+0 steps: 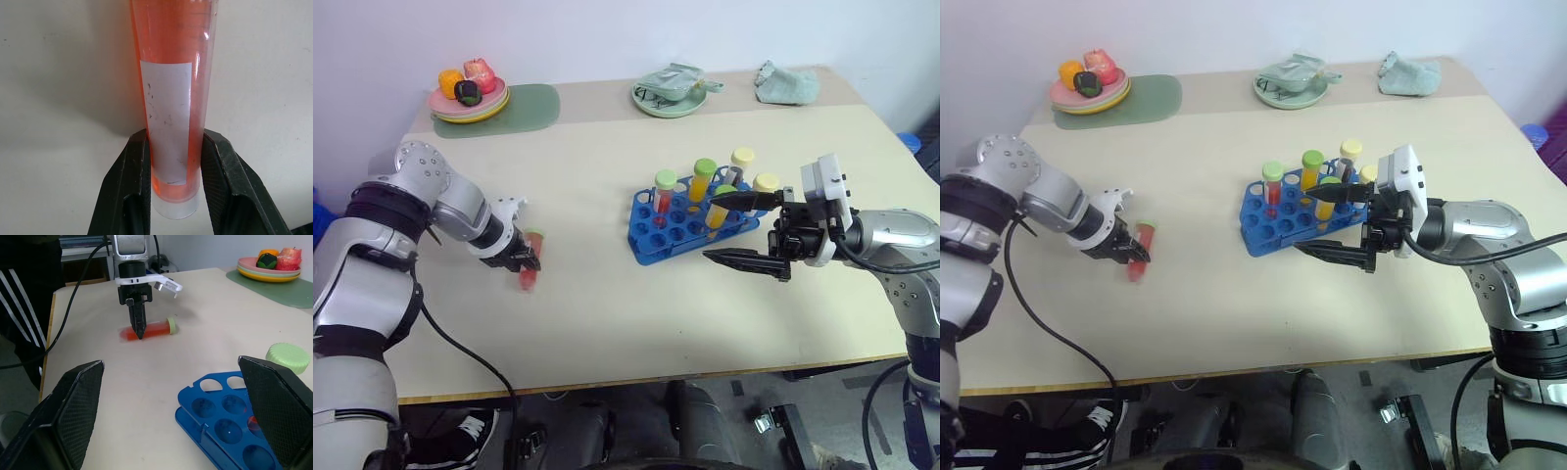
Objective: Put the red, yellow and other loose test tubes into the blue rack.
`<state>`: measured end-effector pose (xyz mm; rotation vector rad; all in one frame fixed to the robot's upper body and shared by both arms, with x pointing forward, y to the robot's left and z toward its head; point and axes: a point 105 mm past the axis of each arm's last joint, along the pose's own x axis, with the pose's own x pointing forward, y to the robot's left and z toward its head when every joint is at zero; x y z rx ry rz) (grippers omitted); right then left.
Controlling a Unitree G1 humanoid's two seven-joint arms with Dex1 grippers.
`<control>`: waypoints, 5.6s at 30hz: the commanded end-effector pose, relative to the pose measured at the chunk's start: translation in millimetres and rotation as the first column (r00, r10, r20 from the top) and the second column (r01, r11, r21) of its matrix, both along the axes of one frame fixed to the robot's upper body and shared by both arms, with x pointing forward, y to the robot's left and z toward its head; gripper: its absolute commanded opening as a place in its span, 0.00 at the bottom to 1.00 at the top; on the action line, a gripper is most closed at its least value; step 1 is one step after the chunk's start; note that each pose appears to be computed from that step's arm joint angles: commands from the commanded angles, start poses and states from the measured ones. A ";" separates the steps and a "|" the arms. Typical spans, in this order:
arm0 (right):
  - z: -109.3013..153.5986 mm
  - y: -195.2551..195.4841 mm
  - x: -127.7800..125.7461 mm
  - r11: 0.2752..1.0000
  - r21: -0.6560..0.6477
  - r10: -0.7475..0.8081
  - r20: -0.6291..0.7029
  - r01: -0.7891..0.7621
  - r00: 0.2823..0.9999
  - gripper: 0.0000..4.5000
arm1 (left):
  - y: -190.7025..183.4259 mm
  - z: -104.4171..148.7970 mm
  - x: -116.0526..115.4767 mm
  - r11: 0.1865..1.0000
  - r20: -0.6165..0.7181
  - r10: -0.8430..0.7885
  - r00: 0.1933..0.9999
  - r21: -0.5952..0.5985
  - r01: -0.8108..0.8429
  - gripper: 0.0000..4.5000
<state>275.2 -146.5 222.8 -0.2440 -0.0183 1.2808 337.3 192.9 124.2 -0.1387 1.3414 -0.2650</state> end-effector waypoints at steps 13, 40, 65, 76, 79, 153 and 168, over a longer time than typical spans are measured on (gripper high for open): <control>8.0 -5.2 0.1 1.000 -0.003 -0.028 0.060 0.028 0.998 1.00 | 1.4 52.3 23.1 0.994 0.517 -0.096 0.850 0.097 0.054 0.18; 4.0 -35.0 2.5 0.968 0.021 -0.251 0.098 0.250 0.963 1.00 | -110.8 97.7 -24.1 0.704 0.943 0.015 -0.332 0.226 0.674 0.18; -4.4 -43.4 -4.5 0.941 0.009 -0.339 0.092 0.340 0.936 1.00 | -201.9 41.6 13.4 0.672 0.965 0.025 -0.259 0.176 0.720 0.18; -2.5 -44.1 -5.1 0.935 0.014 -0.354 0.104 0.355 0.929 1.00 | -215.4 28.9 9.8 0.645 0.975 0.016 -0.221 0.159 0.748 0.18; -2.3 -43.8 -5.7 0.934 0.015 -0.357 0.106 0.358 0.928 1.00 | -217.2 24.0 7.1 0.638 0.978 0.009 -0.210 0.156 0.754 0.18; 1.4 -38.7 -4.0 0.928 0.027 -0.372 0.144 0.372 0.917 1.00 | -224.1 10.9 6.9 0.659 0.996 -0.046 -0.080 0.090 0.746 0.18; 4.5 -37.2 -0.9 0.925 0.043 -0.380 0.158 0.378 0.911 1.00 | -223.2 9.0 12.1 0.676 0.994 -0.054 -0.096 0.107 0.729 0.18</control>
